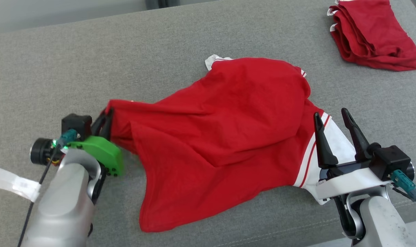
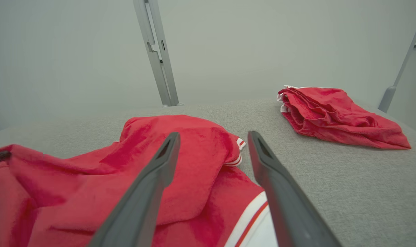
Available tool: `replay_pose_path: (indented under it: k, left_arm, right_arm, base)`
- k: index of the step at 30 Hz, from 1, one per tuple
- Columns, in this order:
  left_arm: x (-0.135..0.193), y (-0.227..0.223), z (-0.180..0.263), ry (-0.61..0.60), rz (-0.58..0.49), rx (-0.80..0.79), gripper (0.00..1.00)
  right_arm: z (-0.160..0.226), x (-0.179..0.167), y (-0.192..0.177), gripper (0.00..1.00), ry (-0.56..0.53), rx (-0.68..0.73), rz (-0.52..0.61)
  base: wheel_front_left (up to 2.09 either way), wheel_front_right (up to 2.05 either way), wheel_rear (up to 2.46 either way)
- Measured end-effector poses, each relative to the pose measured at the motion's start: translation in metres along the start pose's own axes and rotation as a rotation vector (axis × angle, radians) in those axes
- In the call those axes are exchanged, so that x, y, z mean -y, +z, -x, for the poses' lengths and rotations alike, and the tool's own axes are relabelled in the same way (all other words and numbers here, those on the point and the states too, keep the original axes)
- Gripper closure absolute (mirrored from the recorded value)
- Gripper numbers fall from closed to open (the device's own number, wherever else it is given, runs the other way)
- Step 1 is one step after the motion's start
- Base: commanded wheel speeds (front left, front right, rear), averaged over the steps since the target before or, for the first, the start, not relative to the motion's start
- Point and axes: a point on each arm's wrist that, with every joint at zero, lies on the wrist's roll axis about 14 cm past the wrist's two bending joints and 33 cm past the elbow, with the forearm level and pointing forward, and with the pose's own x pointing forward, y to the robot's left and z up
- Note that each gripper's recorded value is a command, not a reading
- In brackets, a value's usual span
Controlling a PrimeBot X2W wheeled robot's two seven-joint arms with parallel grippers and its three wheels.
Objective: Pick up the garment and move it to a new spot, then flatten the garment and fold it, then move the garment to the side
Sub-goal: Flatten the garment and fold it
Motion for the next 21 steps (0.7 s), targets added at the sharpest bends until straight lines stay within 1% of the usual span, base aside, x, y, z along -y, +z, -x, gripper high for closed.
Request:
replay_pose_path:
  k: [6,8,10,12,13,14,15,21]
  left_arm:
    - [-0.009,0.069,-0.021,0.03,-0.032,0.178,1.0]
    - [-0.013,0.101,-0.023,0.053,-0.039,0.272,1.0]
    - [-0.016,0.121,-0.022,0.067,-0.033,0.333,1.0]
    - [-0.017,0.125,-0.021,0.078,-0.041,0.351,1.0]
    - [-0.017,0.122,-0.021,0.081,-0.043,0.342,0.72]
    - [-0.017,0.114,-0.021,0.082,-0.04,0.321,0.15]
    - [-0.015,0.107,-0.02,0.081,-0.033,0.305,0.0]
    - [-0.01,0.092,-0.011,0.079,-0.006,0.277,0.0]
  right_arm:
    - [0.001,0.005,0.003,0.0,-0.015,0.007,0.011]
    - [0.001,0.007,0.004,0.0,-0.019,0.009,0.014]
    - [0.001,0.008,0.004,0.0,-0.022,0.011,0.014]
    - [0.001,0.008,0.004,0.0,-0.023,0.01,0.014]
    - [0.001,0.008,0.003,0.0,-0.023,0.008,0.014]
    - [0.001,0.007,0.002,0.0,-0.021,0.006,0.013]
    - [0.001,0.006,0.002,0.0,-0.019,0.005,0.013]
    - [0.001,0.002,0.004,0.0,-0.012,0.009,0.009]
  base:
    - [0.0,0.0,0.0]
    - [0.0,0.0,0.0]
    - [0.0,0.0,0.0]
    - [0.0,0.0,0.0]
    - [0.0,0.0,0.0]
    - [0.0,0.0,0.0]
    - [0.0,0.0,0.0]
    - [0.0,0.0,0.0]
